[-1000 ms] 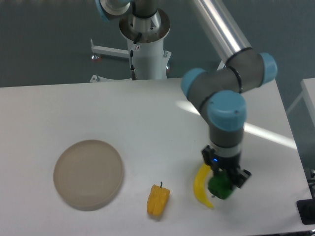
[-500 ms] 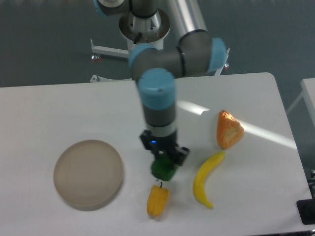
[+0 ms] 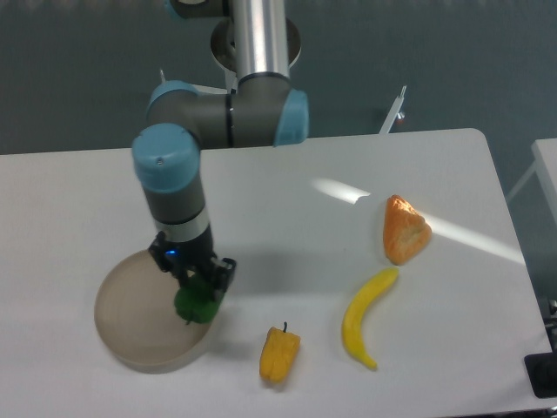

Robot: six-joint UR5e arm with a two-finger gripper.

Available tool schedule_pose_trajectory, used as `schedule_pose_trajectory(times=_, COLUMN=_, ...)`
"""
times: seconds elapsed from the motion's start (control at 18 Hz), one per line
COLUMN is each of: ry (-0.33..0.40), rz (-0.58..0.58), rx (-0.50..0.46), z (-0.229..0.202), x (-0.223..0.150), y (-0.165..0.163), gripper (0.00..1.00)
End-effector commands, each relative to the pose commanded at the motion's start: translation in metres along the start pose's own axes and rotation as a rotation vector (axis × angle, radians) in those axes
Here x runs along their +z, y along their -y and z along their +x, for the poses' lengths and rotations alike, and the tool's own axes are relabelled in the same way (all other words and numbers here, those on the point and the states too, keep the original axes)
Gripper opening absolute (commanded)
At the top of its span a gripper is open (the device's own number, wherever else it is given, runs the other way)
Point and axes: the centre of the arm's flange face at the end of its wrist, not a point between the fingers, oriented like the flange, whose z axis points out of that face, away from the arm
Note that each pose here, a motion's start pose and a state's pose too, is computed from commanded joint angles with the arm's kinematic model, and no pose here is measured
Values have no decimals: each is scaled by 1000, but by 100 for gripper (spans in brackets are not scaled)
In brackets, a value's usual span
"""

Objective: Place the green pepper on the plate
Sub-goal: 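Carry the green pepper over to the beige plate and lower it, then set the green pepper down on the plate and open the gripper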

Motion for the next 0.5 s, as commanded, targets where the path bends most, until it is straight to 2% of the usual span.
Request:
schedule_pose_trajectory(times=0.28, ry=-20, rz=-32, rx=19, z=21, x=23, y=0, gripper=30)
schedule_pose_trajectory(times=0.5, ry=-33, rz=-30, rx=27, z=25, x=24, y=0, gripper=30)
